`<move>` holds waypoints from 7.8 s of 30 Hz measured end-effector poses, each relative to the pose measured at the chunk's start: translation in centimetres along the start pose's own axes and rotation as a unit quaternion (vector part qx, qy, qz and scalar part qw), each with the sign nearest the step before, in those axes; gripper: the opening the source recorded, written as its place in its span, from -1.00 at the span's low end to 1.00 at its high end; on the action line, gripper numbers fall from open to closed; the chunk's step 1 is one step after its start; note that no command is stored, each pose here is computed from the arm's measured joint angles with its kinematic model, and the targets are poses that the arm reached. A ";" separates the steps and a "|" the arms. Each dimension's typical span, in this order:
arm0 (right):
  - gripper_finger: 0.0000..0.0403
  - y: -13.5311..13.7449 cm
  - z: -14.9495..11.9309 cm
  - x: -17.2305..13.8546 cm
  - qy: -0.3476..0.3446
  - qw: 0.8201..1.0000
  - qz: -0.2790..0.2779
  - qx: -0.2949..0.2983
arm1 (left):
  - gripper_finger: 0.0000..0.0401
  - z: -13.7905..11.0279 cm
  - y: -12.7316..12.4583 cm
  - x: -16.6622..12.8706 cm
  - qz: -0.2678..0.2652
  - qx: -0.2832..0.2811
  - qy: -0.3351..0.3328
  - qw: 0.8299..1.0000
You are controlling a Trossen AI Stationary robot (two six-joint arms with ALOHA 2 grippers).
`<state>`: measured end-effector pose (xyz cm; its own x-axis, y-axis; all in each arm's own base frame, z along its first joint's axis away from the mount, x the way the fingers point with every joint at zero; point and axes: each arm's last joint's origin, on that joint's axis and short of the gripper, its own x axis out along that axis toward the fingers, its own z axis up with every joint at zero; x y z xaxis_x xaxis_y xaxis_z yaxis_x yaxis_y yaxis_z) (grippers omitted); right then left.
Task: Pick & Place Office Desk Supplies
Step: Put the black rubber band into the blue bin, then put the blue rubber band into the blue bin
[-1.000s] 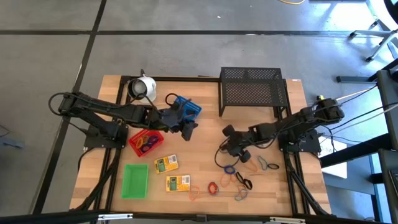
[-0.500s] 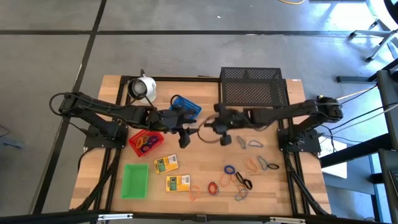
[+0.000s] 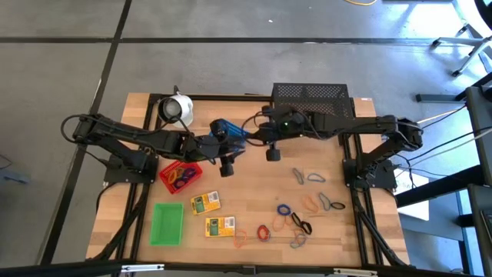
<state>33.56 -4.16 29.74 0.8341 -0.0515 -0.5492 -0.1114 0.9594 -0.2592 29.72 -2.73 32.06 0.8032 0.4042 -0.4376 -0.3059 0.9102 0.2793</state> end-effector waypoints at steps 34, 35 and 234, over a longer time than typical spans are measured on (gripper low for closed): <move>-0.93 0.5 0.0 -0.2 -0.026 0.995 0.096 -0.024 | -0.45 -0.1 -0.9 3.8 -0.032 -0.034 -0.019 0.999; -0.93 0.6 0.0 -0.2 -0.026 0.995 0.098 -0.023 | -0.53 -0.1 -1.0 3.8 -0.030 -0.034 -0.020 0.999; -0.93 4.9 2.5 -8.2 -0.239 0.956 0.102 0.134 | -0.98 5.7 -2.3 4.3 -0.129 -0.137 -0.144 0.971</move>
<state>27.58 1.68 34.97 0.9684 0.2165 -0.1239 -0.2101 0.9757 0.0625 36.82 -3.55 34.40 0.9691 0.1528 -0.1936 -0.1677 0.9838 -0.0630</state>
